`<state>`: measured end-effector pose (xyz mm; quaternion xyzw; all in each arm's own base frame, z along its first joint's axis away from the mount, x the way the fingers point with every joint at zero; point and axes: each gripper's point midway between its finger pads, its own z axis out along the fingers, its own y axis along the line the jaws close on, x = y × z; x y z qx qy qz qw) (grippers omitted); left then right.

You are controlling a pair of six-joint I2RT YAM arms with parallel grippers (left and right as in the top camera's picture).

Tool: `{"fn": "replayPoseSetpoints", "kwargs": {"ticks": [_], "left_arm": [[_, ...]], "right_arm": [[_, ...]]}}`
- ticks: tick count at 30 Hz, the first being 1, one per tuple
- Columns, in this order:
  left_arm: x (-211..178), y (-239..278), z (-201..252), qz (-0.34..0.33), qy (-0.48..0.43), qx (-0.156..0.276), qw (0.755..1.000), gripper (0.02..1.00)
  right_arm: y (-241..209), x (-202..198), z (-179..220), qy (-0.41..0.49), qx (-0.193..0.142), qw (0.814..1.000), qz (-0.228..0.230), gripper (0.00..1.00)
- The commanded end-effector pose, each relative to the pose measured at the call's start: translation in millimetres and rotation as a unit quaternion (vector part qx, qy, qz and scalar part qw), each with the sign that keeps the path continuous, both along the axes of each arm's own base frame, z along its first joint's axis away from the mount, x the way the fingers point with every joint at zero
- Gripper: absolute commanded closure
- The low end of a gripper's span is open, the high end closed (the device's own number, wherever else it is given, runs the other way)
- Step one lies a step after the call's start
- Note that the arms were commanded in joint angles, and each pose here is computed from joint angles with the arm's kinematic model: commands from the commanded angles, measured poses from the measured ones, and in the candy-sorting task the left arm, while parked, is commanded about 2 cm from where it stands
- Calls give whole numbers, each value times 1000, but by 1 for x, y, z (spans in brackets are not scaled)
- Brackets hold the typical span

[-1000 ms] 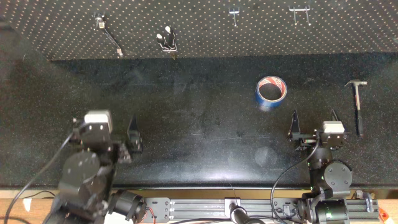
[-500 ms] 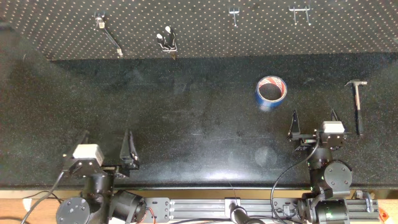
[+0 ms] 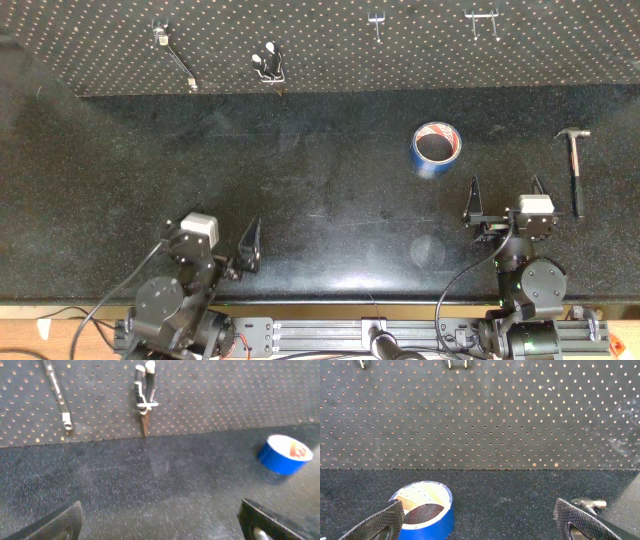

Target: Place Tools Onto Pegboard

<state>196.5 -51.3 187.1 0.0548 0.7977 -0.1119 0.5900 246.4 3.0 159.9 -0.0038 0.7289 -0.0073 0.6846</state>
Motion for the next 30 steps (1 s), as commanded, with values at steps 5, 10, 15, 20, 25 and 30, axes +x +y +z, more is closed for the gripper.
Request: {"fn": "replayPoseSetpoints", "kwargs": {"ticks": [5, 10, 15, 20, 25, 30], "left_arm": [[48, 35, -28, 71, -105, -31, 991, 25], [49, 55, -31, 101, -117, 104, 983, 20], [49, 58, -31, 120, -111, 59, 985, 23], [49, 58, -31, 120, -111, 59, 985, 23], [49, 58, -31, 120, -111, 59, 985, 23], [49, 58, -31, 120, -111, 59, 985, 23]], "right_arm": [[-3, 0, -1, 1, -7, 1000, -7, 23], [-3, 0, -1, 1, -7, 1000, -7, 23], [-3, 0, -1, 1, -7, 1000, -7, 23], [-3, 0, -1, 1, -7, 1000, -7, 23], [-3, 0, -1, 1, -7, 1000, -7, 23], [-3, 0, -1, 1, -7, 1000, -7, 23]]}}
